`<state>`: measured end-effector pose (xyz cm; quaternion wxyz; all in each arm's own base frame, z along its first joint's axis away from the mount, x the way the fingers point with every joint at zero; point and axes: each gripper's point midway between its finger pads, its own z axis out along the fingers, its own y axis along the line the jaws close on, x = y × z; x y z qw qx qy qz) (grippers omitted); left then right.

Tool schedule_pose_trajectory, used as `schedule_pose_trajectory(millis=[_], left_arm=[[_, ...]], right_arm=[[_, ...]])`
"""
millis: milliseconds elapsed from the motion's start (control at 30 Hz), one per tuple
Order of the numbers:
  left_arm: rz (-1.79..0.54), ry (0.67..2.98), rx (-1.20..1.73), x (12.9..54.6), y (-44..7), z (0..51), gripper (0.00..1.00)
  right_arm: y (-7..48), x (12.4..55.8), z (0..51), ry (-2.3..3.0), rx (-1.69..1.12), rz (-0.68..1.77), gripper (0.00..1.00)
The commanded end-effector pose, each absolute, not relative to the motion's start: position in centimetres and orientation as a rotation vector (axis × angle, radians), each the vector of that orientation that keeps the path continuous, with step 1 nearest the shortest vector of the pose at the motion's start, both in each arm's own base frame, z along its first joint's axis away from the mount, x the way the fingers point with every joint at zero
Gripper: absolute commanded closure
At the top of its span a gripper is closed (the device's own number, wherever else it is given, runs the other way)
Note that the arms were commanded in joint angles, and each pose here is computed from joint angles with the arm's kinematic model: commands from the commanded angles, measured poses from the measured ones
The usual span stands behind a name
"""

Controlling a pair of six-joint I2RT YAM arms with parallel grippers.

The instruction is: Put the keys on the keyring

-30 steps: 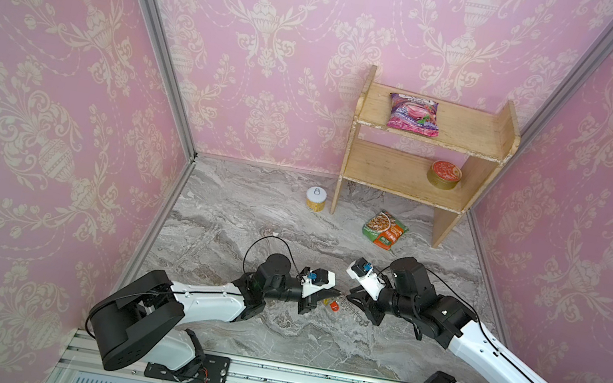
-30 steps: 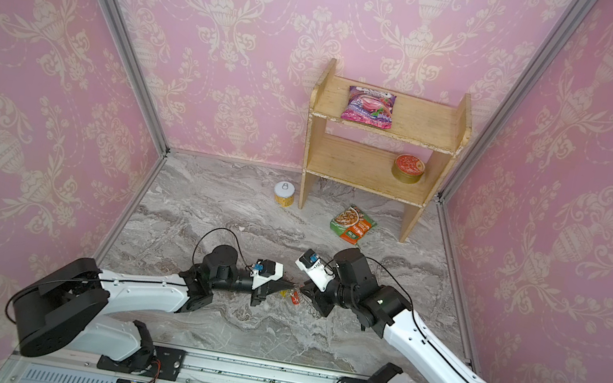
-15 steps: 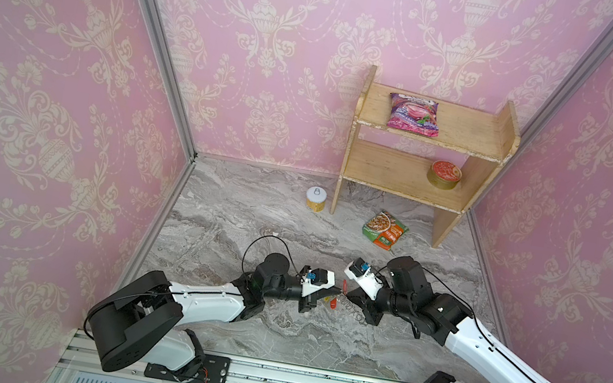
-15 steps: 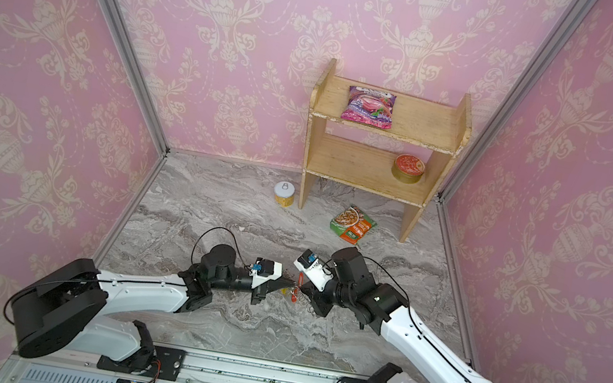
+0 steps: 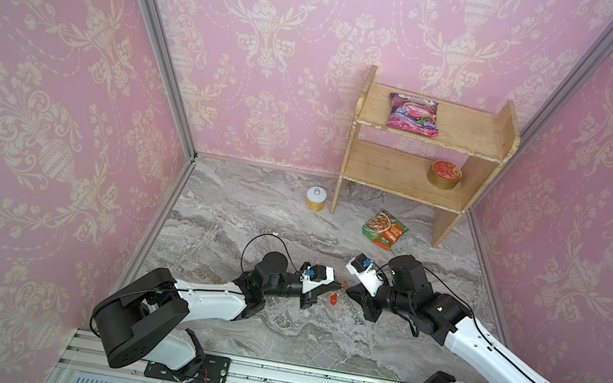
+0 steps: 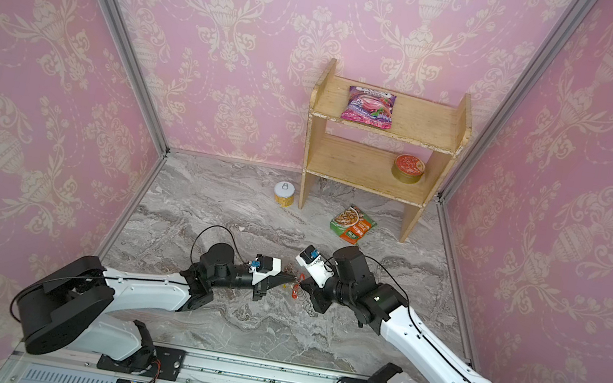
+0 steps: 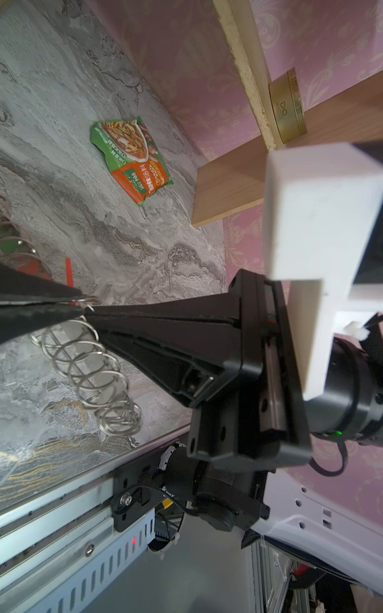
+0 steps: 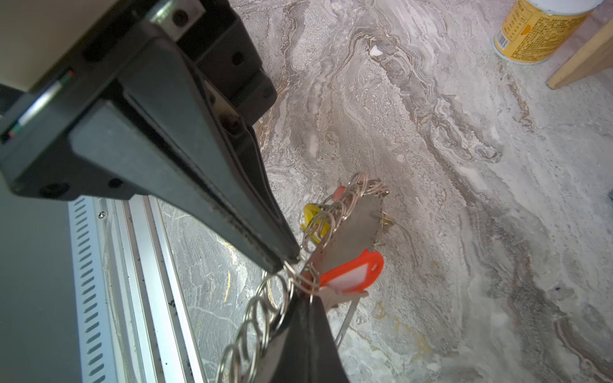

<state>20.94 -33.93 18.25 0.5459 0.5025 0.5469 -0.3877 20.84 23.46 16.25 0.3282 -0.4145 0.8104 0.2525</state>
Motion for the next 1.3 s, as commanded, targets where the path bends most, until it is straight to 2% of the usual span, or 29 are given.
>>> schedule_pose_trajectory(millis=[0,333,433,533,600,767,933,1267], left_arm=[[-0.921,1.137,1.111,21.7,-34.4,23.0,1.0],[-0.96,1.141,1.122,21.2,-34.6,22.7,1.0],[-0.96,1.146,1.134,21.0,-34.4,22.5,1.0],[-0.962,1.142,1.152,20.6,-34.3,22.4,1.0],[-0.961,1.138,1.158,20.4,-34.2,22.5,1.0],[-0.959,1.114,1.174,20.1,-34.2,22.9,1.0],[-0.967,1.089,1.184,19.8,-34.2,23.3,1.0],[-0.978,1.063,1.184,19.5,-34.2,24.1,1.0]], right_arm=[[25.2,19.3,15.4,2.133,-1.144,0.771,1.0],[24.9,20.2,16.4,2.092,-1.081,0.727,0.99],[23.7,20.1,16.9,2.087,-1.085,0.659,0.84],[22.6,20.3,17.8,2.074,-1.071,0.624,0.74],[21.9,20.4,18.5,2.06,-1.066,0.609,0.71],[21.6,20.6,19.9,2.012,-1.055,0.635,0.71],[22.1,20.6,21.1,1.948,-1.078,0.667,0.77],[23.3,20.4,21.3,1.889,-1.132,0.738,0.81]])
